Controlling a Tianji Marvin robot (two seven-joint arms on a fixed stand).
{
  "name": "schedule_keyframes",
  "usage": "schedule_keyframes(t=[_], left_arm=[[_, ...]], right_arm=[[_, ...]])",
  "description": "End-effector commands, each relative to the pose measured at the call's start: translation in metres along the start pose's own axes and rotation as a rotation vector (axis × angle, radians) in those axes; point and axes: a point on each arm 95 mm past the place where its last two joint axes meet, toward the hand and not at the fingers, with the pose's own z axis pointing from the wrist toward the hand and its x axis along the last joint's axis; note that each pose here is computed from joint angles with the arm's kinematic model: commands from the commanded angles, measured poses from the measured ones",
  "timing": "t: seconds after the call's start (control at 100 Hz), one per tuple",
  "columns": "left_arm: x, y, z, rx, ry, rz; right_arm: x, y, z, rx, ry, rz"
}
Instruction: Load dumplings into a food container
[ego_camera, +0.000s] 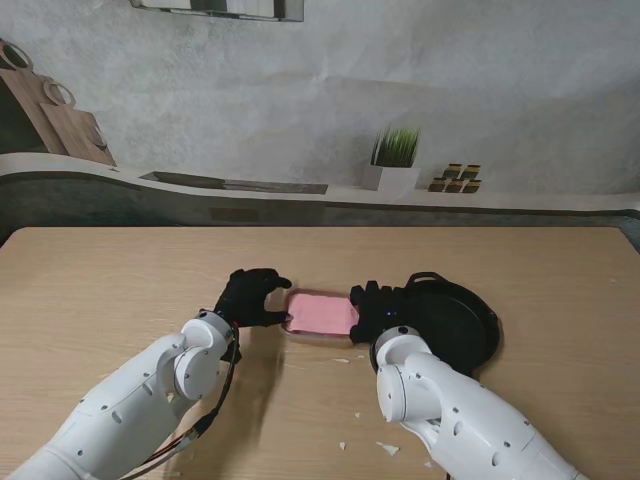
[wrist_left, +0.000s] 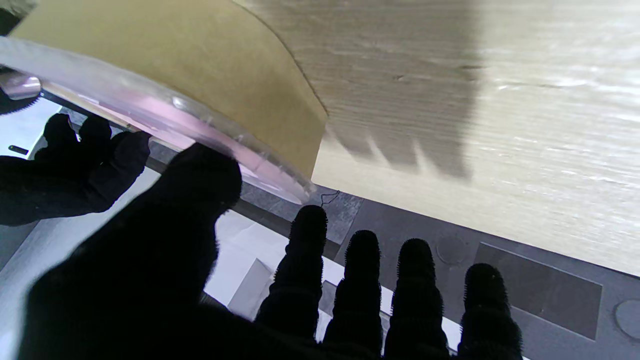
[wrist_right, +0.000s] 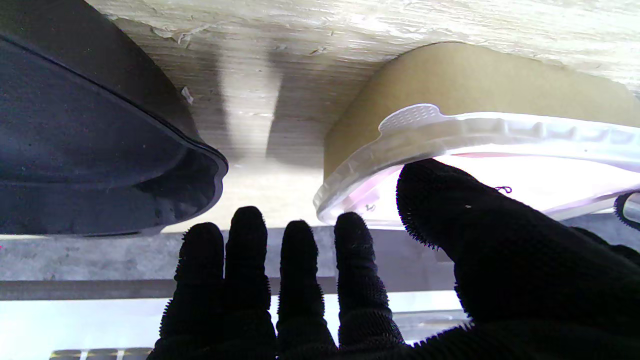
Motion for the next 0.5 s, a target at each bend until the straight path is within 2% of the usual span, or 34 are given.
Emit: schedule_keyframes(t=[0.0,0.2,0.49], left_arm=[[-0.005,0.006,-0.004,-0.043,-0.006,0.01],[-0.009,0.014,-0.004,-0.094,-0.013,0.034],[-0.014,0.021,-0.003,-0.104,0.0,0.061]], right_arm=[[-0.002,-0.024,-0.005,0.072,-0.014,-0.003],[-0.002,-0.025,-0.005,0.073,-0.015,-0.002],[-0.001,-0.026,-0.005,0.081,-0.02,0.001]])
